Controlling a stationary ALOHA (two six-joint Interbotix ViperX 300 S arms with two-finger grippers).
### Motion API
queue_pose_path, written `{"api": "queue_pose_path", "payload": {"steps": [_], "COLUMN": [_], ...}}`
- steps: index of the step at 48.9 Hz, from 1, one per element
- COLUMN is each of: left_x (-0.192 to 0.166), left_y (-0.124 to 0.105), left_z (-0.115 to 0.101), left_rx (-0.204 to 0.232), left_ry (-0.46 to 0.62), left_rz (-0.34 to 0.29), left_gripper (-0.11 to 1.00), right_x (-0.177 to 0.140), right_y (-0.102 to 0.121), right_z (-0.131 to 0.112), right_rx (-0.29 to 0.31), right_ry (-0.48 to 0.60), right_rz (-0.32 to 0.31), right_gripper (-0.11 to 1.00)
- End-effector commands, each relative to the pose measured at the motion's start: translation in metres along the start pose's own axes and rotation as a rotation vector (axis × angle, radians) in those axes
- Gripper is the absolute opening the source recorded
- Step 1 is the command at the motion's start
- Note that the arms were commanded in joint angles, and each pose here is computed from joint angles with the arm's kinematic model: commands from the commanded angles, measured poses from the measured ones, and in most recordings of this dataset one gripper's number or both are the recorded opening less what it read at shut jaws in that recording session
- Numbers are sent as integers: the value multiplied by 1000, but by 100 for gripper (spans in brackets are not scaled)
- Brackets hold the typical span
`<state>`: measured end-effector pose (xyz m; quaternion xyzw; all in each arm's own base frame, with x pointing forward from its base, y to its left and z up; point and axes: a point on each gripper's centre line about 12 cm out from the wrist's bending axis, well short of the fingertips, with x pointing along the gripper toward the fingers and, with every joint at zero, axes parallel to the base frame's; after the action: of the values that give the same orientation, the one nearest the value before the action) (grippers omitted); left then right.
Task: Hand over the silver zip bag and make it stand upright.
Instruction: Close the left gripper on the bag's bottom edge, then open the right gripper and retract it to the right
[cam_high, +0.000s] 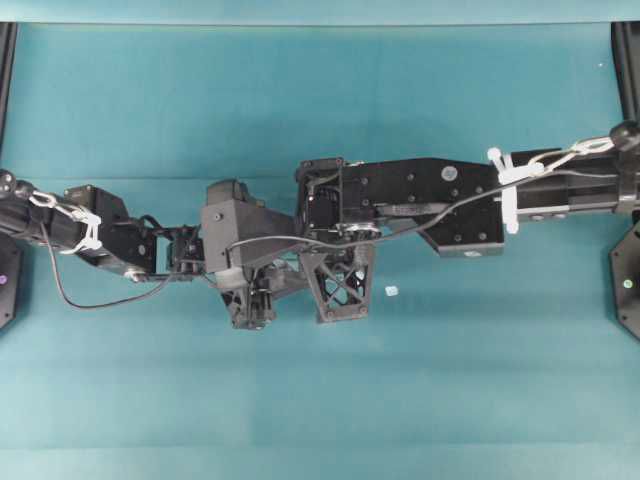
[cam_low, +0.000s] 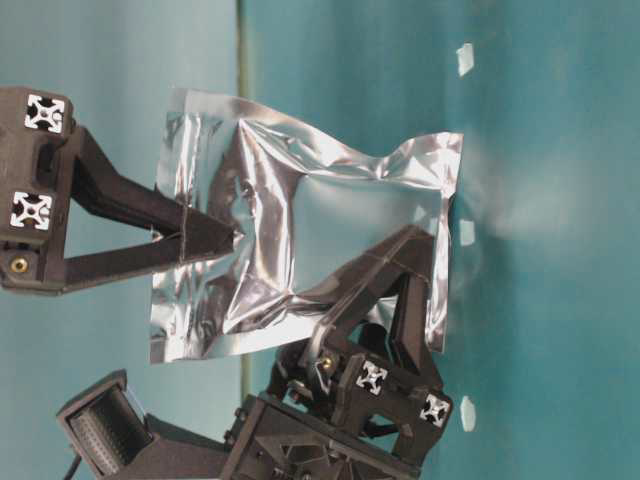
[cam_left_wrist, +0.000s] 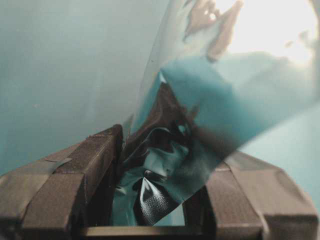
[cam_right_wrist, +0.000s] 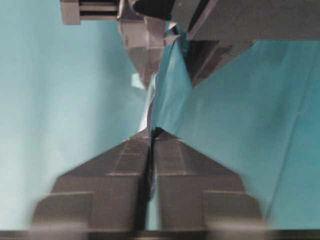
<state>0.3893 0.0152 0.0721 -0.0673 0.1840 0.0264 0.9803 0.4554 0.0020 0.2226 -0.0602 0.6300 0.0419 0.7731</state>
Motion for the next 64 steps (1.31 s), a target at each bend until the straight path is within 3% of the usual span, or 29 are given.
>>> {"api": "queue_pose_path", "payload": {"steps": [1, 11, 14, 31, 44, 58, 64], "left_x": [0, -1, -1, -3, -6, -6, -6], "left_y": [-1, -1, 0, -1, 0, 1, -1], "left_z": [2, 1, 1, -2, -6, -6, -5], "left_rx": [0, 0, 0, 11, 37, 56, 61], "left_ry": [-7, -3, -3, 5, 17, 20, 17], "left_rz": [-3, -3, -1, -2, -1, 1, -1], "left_gripper": [40, 36, 35, 32, 32, 30, 30], "right_x": [-11, -15, -20, -41, -58, -74, -89], "right_y": [2, 1, 0, -1, 7, 23, 27], "right_z": [1, 1, 1, -5, -23, -49, -66], "right_rx": [27, 60, 63, 98, 140, 212, 285], "right_ry": [-17, -22, -33, -57, -38, -61, -106], "right_rz": [11, 5, 2, -13, -17, -7, -1], "right_gripper": [34, 91, 98, 98, 98, 98, 98]}}
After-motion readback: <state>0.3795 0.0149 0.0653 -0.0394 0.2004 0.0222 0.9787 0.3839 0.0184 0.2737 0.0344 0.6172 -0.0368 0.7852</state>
